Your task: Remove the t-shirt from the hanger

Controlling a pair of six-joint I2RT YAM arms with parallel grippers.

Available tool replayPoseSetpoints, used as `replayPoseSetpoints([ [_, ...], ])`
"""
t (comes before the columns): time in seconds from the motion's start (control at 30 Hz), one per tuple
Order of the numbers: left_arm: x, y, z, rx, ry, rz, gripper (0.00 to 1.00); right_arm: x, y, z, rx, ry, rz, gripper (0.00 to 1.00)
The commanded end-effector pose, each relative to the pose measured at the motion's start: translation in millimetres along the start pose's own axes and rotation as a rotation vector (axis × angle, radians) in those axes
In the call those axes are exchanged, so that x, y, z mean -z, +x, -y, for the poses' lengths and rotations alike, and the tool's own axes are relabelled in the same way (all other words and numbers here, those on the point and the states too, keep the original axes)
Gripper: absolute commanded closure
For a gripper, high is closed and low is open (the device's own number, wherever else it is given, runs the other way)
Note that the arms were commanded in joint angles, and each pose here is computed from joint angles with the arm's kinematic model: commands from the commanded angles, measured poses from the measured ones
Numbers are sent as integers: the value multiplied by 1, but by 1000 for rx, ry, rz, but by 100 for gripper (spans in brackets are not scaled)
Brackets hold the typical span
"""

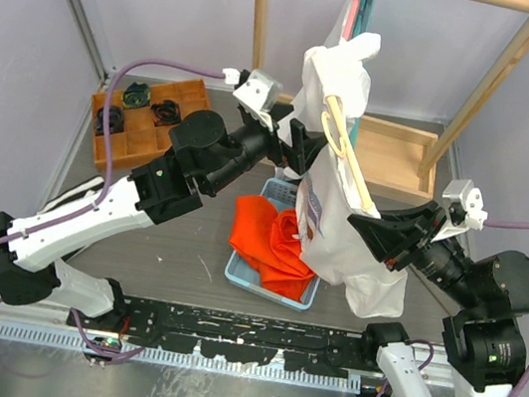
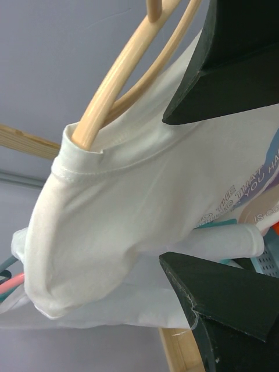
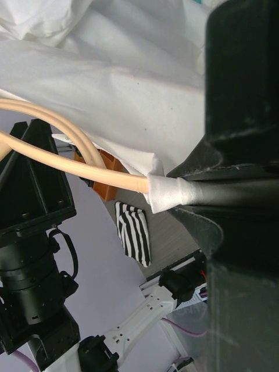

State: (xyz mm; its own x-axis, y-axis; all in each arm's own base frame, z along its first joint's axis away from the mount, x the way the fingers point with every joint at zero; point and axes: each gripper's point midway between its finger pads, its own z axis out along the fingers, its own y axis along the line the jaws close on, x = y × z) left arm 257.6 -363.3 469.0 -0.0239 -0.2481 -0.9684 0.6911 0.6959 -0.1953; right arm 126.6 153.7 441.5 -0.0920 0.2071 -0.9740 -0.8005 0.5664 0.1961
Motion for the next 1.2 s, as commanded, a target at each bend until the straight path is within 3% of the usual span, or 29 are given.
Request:
replayPoseSetpoints([
  [0.0,-4,-33,5,23,5,107,2,3,-19,-9,68,-26,74,99],
  [0.23,-14,-31,6,22,-1,107,0,2,-15,-8,62,-27,67,99],
  [0.37,-18,-29,5,19,-13,106,11,4,-14,-10,61,-29,66,99],
  [0.57,-20,-29,5,18,-18,113,43,5,-13,-10,61,-25,65,99],
  [0.63,-20,-30,5,18,-14,114,57,5,-12,-9,60,-21,64,99],
  [0.77,-19,-30,10,20,13,113,96,5,-13,-7,61,-8,68,99],
  [0.8,-18,-31,12,22,23,112,100,4,-12,-5,58,-4,68,99],
  [1.17,16,-30,59,59,314,29,100,-3,-17,6,37,25,108,100],
])
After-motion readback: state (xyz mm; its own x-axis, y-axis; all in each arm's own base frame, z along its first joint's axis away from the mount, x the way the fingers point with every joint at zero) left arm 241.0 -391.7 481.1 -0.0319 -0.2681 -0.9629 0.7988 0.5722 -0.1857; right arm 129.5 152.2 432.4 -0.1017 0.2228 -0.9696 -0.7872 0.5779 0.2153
